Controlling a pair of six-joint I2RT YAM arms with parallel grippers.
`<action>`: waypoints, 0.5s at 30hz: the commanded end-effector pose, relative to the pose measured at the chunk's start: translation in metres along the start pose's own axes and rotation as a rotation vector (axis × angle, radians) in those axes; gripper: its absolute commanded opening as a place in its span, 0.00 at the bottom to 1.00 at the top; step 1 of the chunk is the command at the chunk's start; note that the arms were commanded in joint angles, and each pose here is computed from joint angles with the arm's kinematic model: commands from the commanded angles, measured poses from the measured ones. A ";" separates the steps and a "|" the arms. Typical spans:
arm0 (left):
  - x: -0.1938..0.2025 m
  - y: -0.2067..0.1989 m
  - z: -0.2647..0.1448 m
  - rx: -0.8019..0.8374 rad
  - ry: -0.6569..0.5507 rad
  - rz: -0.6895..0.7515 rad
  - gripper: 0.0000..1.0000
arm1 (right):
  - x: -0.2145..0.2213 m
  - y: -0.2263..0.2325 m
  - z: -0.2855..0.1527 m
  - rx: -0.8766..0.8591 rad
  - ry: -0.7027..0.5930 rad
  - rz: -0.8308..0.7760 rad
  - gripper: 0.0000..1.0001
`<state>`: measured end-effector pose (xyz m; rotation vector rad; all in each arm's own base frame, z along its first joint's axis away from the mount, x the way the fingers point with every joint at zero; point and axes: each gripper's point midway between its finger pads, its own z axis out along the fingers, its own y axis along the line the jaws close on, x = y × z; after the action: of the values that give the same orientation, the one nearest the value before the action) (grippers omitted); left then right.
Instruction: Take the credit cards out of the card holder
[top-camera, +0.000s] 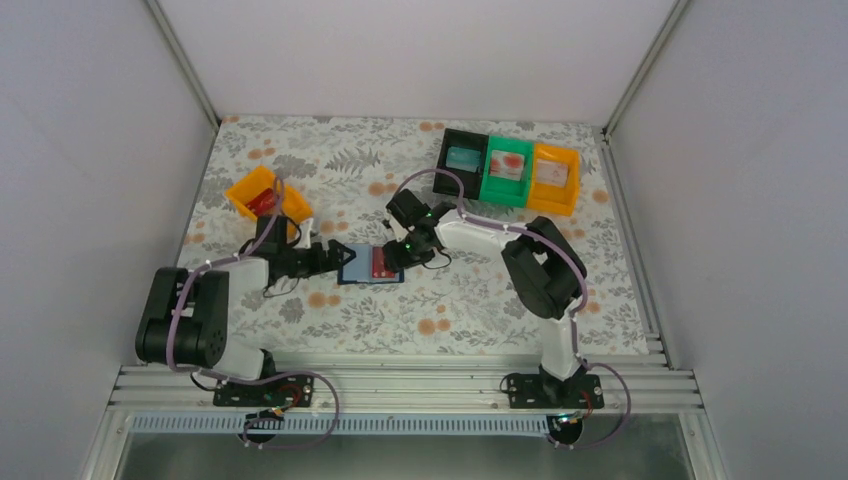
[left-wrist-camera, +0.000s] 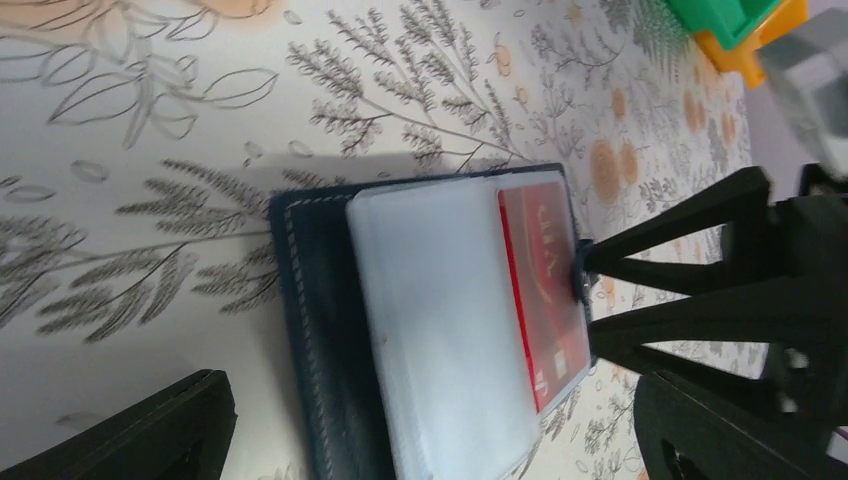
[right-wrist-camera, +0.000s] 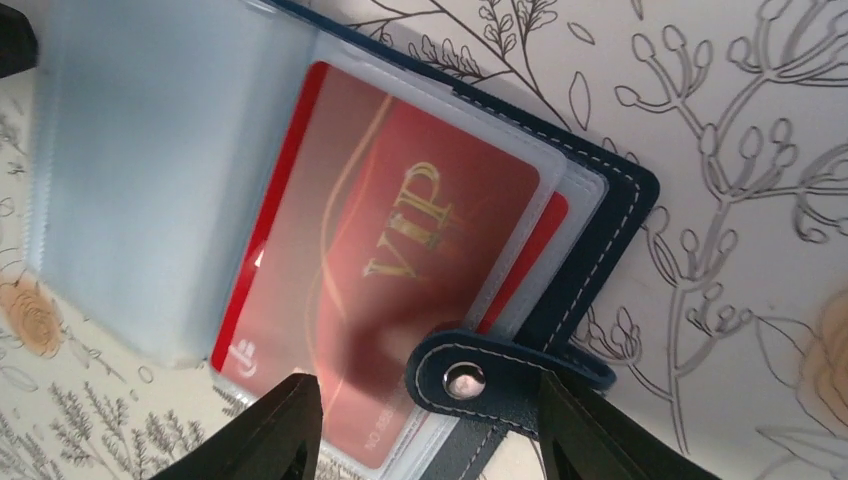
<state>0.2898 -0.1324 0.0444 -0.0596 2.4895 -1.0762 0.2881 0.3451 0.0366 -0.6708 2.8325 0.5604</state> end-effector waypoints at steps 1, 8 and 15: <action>0.020 0.010 0.016 -0.020 0.084 -0.038 1.00 | -0.006 -0.010 0.021 0.018 -0.002 0.010 0.55; 0.022 -0.029 0.037 0.095 0.148 0.105 0.88 | -0.006 -0.005 0.029 -0.028 0.013 0.012 0.54; 0.023 -0.030 0.042 0.102 0.160 0.113 0.48 | -0.004 -0.007 0.031 -0.035 0.023 0.015 0.53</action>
<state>0.2932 -0.1767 0.0344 0.1551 2.5161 -1.1325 0.2959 0.3522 0.0290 -0.6618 2.8366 0.6185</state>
